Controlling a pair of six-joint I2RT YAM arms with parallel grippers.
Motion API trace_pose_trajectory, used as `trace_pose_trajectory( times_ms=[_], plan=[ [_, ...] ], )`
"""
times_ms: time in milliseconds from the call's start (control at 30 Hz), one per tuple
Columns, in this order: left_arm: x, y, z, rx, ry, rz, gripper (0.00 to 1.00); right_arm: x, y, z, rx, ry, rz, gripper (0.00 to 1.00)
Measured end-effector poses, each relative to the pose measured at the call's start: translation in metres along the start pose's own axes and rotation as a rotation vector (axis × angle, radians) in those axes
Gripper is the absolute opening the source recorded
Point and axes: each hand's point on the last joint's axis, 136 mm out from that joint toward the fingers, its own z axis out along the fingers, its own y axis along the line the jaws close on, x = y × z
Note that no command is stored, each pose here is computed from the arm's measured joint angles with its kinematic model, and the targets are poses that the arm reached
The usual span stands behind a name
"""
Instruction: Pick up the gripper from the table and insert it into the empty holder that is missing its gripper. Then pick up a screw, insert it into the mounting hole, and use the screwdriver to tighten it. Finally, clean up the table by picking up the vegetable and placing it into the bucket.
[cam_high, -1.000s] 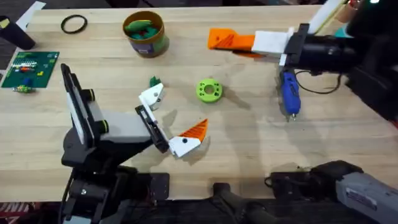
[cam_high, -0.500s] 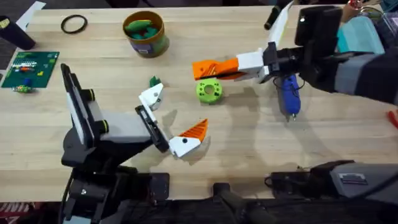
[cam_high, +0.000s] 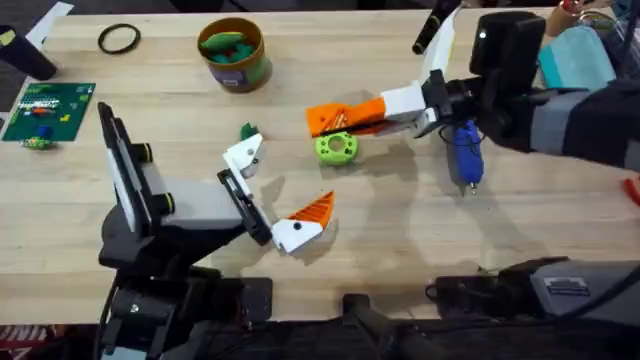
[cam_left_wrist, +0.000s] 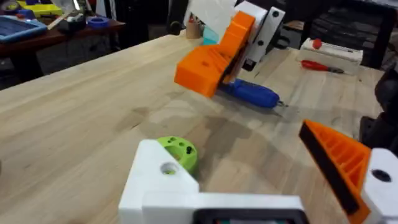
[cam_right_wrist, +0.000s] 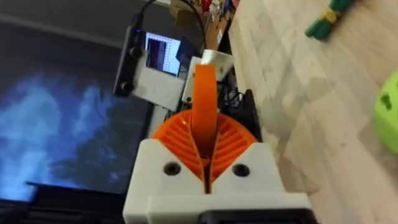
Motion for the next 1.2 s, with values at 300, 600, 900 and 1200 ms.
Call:
trace_pose_trajectory(
  times_ms=[300,600,900,1200],
  plan=[
    [0.000,0.000,0.000,0.000,0.000,-0.002,0.983,0.004,0.003,0.002,-0.050,0.020,-0.062,0.007],
    [0.000,0.000,0.000,0.000,0.000,-0.002,0.983,0.026,-0.007,0.022,-0.067,0.132,0.183,0.007],
    [0.000,0.000,0.000,0.000,0.000,-0.002,0.983,0.045,-0.014,0.042,-0.067,0.214,0.309,0.007],
    [0.000,0.000,0.000,0.000,0.000,-0.002,0.983,0.052,-0.012,0.049,-0.070,0.243,0.313,0.007]
  ],
)
